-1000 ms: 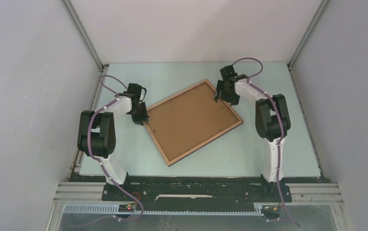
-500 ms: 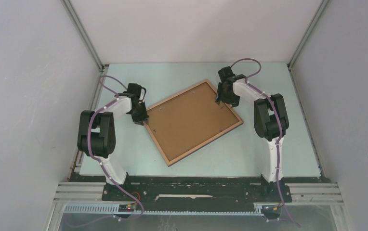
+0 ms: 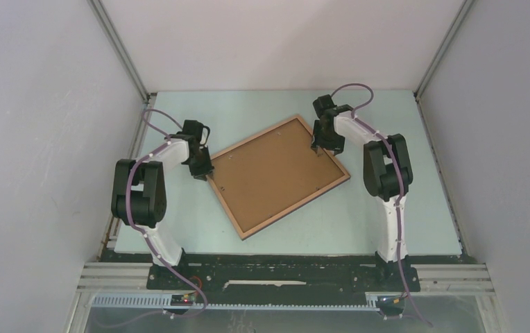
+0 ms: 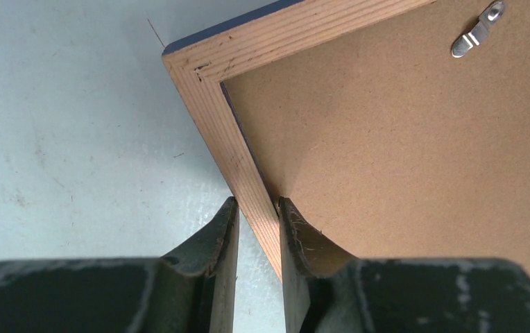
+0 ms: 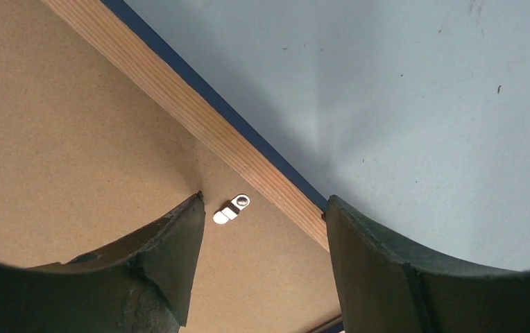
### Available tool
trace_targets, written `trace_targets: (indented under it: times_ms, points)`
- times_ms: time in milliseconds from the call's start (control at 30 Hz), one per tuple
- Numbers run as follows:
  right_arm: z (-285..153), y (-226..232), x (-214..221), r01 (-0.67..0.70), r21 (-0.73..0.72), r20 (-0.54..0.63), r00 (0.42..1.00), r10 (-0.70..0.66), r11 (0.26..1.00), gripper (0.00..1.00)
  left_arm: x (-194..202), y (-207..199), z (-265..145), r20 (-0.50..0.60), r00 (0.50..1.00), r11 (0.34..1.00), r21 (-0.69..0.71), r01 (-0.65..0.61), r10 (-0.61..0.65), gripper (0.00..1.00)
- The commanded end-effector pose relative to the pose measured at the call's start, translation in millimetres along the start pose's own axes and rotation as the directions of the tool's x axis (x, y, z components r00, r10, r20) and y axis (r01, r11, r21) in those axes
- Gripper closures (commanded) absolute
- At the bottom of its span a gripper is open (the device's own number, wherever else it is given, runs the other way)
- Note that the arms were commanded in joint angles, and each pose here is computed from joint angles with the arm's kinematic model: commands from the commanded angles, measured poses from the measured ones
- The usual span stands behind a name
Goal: Put the photo into the frame
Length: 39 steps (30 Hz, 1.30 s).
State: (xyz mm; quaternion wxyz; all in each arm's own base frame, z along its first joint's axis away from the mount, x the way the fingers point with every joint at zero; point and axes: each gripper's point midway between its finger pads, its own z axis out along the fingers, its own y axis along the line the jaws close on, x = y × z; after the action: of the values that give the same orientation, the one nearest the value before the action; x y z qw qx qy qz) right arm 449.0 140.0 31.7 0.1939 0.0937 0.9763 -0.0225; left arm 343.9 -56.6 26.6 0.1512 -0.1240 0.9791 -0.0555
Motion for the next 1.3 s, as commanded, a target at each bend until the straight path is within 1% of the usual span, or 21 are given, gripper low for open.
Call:
trace_targets:
  times_ms: [0,167,267,500,633,667,800,967,1267]
  points:
    - [4,2,12,0.035,0.016,-0.056,0.998,-0.034,0.999,0.28,-12,-7,-5,0.034,0.999,0.999,0.040,0.010,-0.011,0.87]
    - [3,-2,13,0.054,0.051,-0.053,0.997,-0.052,0.997,0.29,-12,-7,-6,0.036,0.999,0.999,0.040,0.009,-0.011,0.87]
    - [3,-2,14,0.059,0.051,-0.056,0.997,-0.056,0.997,0.33,-12,-7,-6,0.035,0.999,0.999,0.042,0.011,-0.012,0.87]
    - [2,0,14,0.064,0.042,-0.052,0.997,-0.062,0.997,0.50,-12,-8,-6,0.036,0.999,0.999,0.044,0.012,-0.013,0.87]
    - [0,3,13,0.070,0.023,-0.048,0.997,-0.068,0.997,0.64,-12,-7,-6,0.036,0.999,0.999,0.044,0.010,-0.012,0.87]
    - [-1,4,13,0.073,0.012,-0.044,0.996,-0.072,0.997,0.63,-12,-7,-6,0.036,0.999,0.999,0.044,0.010,-0.011,0.87]
    - [-5,4,10,0.063,-0.001,-0.019,0.998,-0.063,0.998,0.48,-12,-7,-6,0.038,0.999,0.999,0.044,0.010,-0.012,0.87]
    - [-20,2,-2,0.033,-0.017,0.048,0.998,-0.033,0.999,0.35,-12,-8,-6,0.036,0.999,0.999,0.048,0.011,-0.012,0.87]
    - [-23,4,-2,0.034,-0.032,0.061,0.998,-0.032,0.999,0.24,-11,-8,-5,0.032,0.999,0.999,0.048,0.010,-0.012,0.87]
